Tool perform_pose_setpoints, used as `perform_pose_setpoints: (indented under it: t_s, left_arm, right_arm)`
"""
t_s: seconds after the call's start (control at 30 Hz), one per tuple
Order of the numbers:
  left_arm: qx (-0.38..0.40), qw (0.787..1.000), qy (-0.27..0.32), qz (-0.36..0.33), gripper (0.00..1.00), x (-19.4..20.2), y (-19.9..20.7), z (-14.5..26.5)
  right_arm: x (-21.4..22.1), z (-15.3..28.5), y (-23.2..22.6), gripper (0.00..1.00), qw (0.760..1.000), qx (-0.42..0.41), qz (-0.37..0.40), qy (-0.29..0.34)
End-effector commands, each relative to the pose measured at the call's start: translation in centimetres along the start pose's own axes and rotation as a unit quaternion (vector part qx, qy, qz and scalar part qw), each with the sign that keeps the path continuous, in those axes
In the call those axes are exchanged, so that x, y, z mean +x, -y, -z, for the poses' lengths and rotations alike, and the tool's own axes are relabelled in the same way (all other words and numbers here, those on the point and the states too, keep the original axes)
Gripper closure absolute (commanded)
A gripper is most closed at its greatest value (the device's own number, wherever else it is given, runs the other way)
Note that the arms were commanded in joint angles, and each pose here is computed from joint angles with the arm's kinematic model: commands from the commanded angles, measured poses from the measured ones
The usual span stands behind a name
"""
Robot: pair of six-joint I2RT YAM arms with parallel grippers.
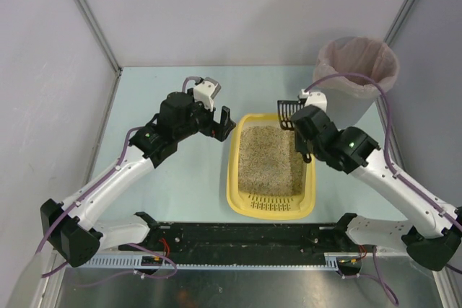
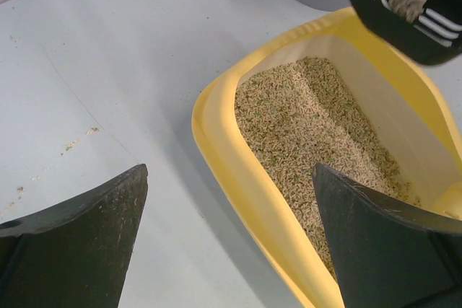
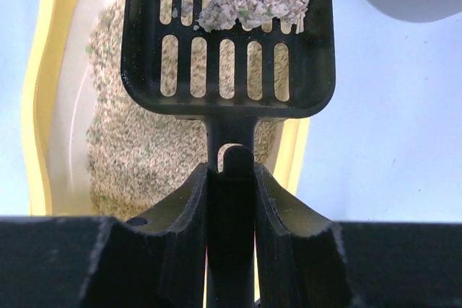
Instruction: Clean the litter box
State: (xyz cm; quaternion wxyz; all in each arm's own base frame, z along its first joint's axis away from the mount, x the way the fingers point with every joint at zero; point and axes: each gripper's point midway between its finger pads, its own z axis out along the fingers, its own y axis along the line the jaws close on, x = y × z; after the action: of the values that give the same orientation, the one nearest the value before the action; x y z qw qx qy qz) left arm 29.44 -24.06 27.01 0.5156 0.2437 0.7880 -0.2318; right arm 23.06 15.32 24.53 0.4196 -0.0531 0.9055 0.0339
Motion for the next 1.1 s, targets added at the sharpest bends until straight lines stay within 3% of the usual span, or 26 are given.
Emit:
perform_pose_setpoints:
  t_s: [0.0, 0.47, 0.67, 0.9, 1.07]
  left_arm:
    - [-0.008, 1.000, 0.014, -0.009, 0.00, -0.6, -0.2, 0.2]
    - [0.003, 1.000, 0.017, -0.008, 0.00, -0.8, 0.2, 0.3]
    - [0.008, 1.000, 0.013, -0.007, 0.01, -0.6, 0.3, 0.1]
    - [0.018, 1.000, 0.008, -0.003, 0.00, -0.4, 0.7, -0.1]
    - [0.018, 1.000, 0.006, -0.002, 0.00, -0.3, 0.7, -0.2]
  right_arm:
    - [-3.4, 0.9, 1.4, 1.00, 1.000, -0.001, -0.006, 0.015]
    - [-11.3, -0.7, 5.0, 1.00, 0.998, 0.010, -0.035, 0.045]
    - [-16.6, -1.2, 7.2, 1.00, 0.993, -0.009, -0.069, 0.092]
    - [-21.3, -2.3, 10.2, 1.00, 0.969, -0.105, -0.168, 0.147]
    - [-22.4, -3.3, 12.5, 1.00, 0.933, -0.179, -0.268, 0.159]
